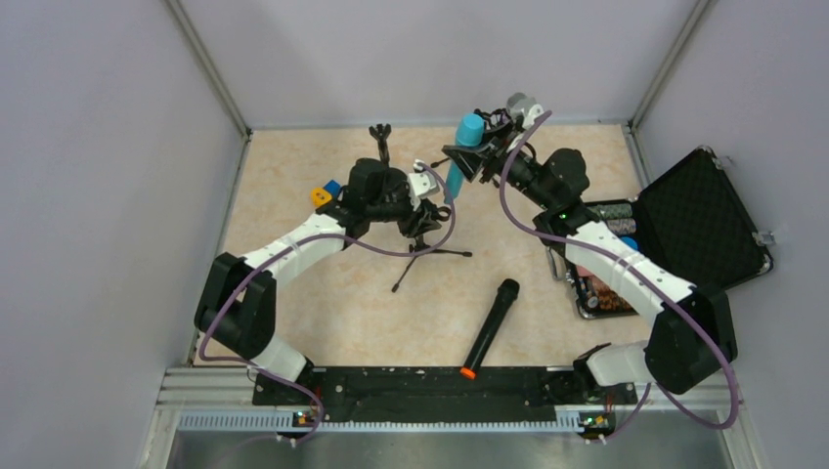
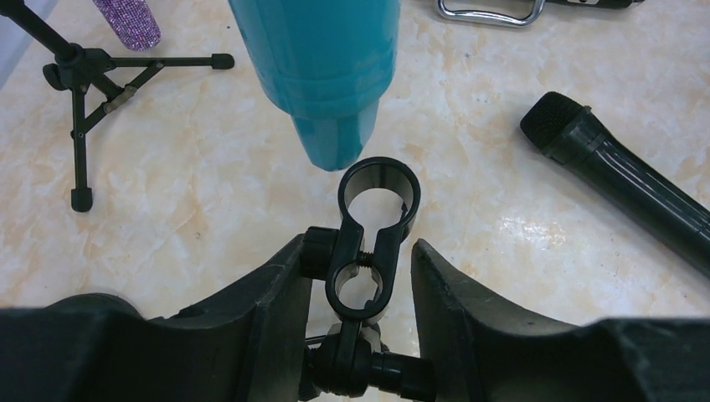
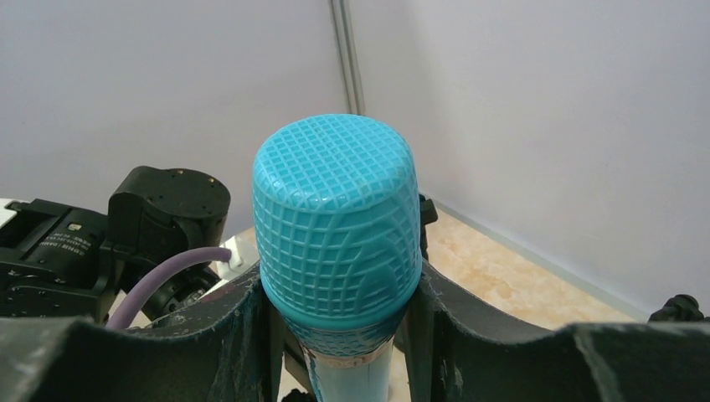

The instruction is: Attach the microphones to the stand

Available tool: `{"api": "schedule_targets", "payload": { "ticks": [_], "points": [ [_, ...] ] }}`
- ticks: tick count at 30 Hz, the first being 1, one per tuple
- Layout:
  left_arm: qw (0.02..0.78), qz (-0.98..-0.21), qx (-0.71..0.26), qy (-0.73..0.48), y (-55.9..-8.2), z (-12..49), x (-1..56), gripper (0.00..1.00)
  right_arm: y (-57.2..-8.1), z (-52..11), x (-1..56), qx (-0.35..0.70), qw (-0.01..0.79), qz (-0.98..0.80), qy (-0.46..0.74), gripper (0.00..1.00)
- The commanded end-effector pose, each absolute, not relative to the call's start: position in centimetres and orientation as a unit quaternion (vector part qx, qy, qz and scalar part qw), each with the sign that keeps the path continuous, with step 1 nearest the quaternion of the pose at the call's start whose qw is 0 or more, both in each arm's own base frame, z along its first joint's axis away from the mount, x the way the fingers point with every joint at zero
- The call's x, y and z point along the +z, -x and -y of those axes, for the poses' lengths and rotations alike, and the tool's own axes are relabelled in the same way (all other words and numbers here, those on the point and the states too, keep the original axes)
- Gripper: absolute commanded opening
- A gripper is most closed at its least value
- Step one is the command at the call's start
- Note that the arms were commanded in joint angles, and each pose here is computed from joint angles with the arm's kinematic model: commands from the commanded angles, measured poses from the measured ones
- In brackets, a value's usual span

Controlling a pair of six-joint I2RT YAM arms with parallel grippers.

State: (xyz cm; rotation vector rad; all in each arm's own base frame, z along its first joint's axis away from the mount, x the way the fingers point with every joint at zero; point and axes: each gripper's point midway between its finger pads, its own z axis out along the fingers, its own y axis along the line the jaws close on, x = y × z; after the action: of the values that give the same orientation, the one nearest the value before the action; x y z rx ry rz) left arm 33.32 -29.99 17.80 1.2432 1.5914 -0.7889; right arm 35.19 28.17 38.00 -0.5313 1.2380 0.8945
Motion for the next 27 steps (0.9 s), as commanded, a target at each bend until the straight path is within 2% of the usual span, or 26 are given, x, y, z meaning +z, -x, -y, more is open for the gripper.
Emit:
{"api": "schedule_targets", "payload": {
  "ticks": [1,10,15,19,22,27],
  "points": [
    [0.479,-0.633,-0.308,-0.525,-33.4,30.2,19.2,0.39,-33.4,-28.4,40.0,0.425,0.701,-0.521,0.239,0.00],
    [0.473,-0.637,-0.303,-0.528,-33.3,30.2,18.8,0.35,-32.6,-28.8,39.3,0.447,0.689,-0.520,0.233,0.00],
    [0.471,-0.638,-0.303,-0.529,-33.3,30.2,18.7,0.29,-32.6,-28.9,38.3,0.447,0.684,-0.528,0.230,0.00],
    [0.470,-0.640,-0.300,-0.529,-33.4,30.1,18.6,0.17,-32.7,-28.9,36.9,0.440,0.681,-0.538,0.230,0.00],
    [0.464,-0.641,-0.304,-0.531,-33.3,30.3,18.5,0.02,-32.8,-29.0,35.7,0.427,0.680,-0.547,0.237,0.00],
    [0.451,-0.646,-0.311,-0.531,-33.2,30.5,18.2,0.00,-32.6,-29.1,33.9,0.408,0.685,-0.549,0.251,0.00]
  ]
}}
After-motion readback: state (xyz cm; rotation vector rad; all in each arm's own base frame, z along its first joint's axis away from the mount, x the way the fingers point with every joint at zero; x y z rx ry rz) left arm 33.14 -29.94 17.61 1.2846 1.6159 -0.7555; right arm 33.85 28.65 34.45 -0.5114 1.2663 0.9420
